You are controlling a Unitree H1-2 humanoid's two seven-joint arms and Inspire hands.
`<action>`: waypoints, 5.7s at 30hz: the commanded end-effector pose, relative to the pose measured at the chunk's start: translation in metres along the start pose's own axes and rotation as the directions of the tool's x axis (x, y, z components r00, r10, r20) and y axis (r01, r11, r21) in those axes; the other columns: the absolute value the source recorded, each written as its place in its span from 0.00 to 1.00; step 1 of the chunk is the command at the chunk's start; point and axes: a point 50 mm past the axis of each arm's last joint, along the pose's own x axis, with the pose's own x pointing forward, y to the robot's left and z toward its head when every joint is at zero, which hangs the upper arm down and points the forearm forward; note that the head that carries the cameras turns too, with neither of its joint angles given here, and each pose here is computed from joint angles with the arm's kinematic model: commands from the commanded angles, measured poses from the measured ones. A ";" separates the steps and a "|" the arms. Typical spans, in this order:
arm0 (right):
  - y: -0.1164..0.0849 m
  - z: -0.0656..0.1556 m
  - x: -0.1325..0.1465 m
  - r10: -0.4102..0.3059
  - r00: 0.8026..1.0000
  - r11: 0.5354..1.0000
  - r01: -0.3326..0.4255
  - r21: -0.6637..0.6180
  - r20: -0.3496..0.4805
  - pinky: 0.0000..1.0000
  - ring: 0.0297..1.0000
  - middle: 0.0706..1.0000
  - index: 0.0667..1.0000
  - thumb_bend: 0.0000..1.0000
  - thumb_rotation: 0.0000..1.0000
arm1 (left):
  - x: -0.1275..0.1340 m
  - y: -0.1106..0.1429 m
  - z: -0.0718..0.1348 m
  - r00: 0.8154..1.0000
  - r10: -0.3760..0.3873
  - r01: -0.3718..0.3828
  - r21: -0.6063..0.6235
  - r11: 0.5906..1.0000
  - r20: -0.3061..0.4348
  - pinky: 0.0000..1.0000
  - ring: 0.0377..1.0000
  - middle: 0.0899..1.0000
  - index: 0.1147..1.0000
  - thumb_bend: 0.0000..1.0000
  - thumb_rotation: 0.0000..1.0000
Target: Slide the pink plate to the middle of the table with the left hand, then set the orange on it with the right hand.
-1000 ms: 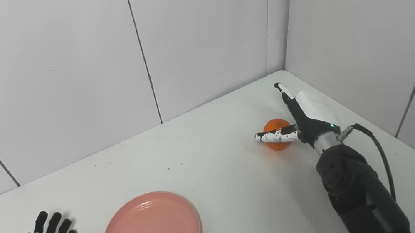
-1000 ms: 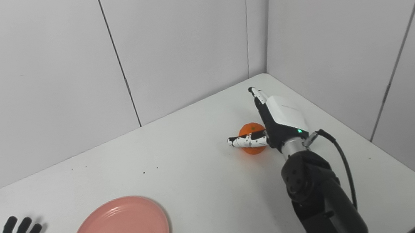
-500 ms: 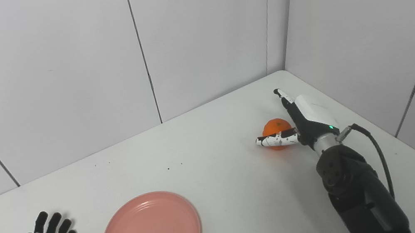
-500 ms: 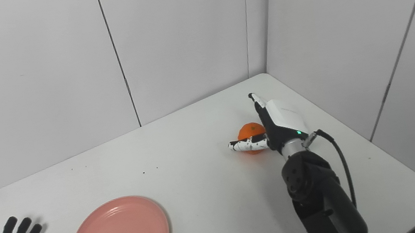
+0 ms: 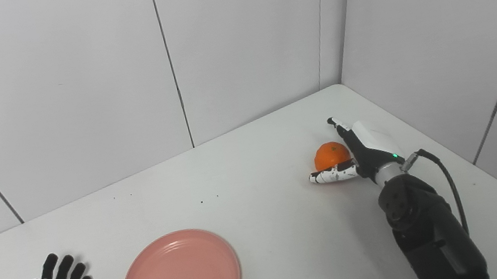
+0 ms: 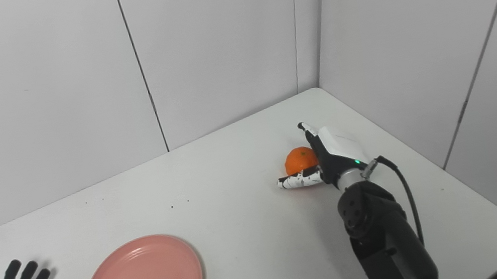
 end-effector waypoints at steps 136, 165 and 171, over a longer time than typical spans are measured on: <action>0.116 0.210 -0.084 0.191 0.732 0.971 -0.241 -0.015 0.654 0.27 0.34 0.42 0.45 0.51 0.13 | 0.000 -0.087 -0.037 0.996 0.085 -0.080 0.110 0.991 -0.037 0.93 0.94 0.94 0.92 0.37 1.00; 0.154 0.192 -0.077 0.240 0.732 0.965 -0.249 -0.078 0.637 0.15 0.21 0.28 0.45 0.52 0.13 | 0.001 -0.084 -0.039 0.994 0.106 -0.105 0.100 0.989 -0.007 0.93 0.93 0.94 0.93 0.38 1.00; 0.151 0.190 -0.078 0.234 0.736 0.967 -0.245 -0.072 0.635 0.22 0.29 0.37 0.45 0.52 0.13 | 0.001 -0.085 -0.038 0.994 0.112 -0.111 0.101 0.989 -0.010 0.93 0.93 0.94 0.93 0.39 1.00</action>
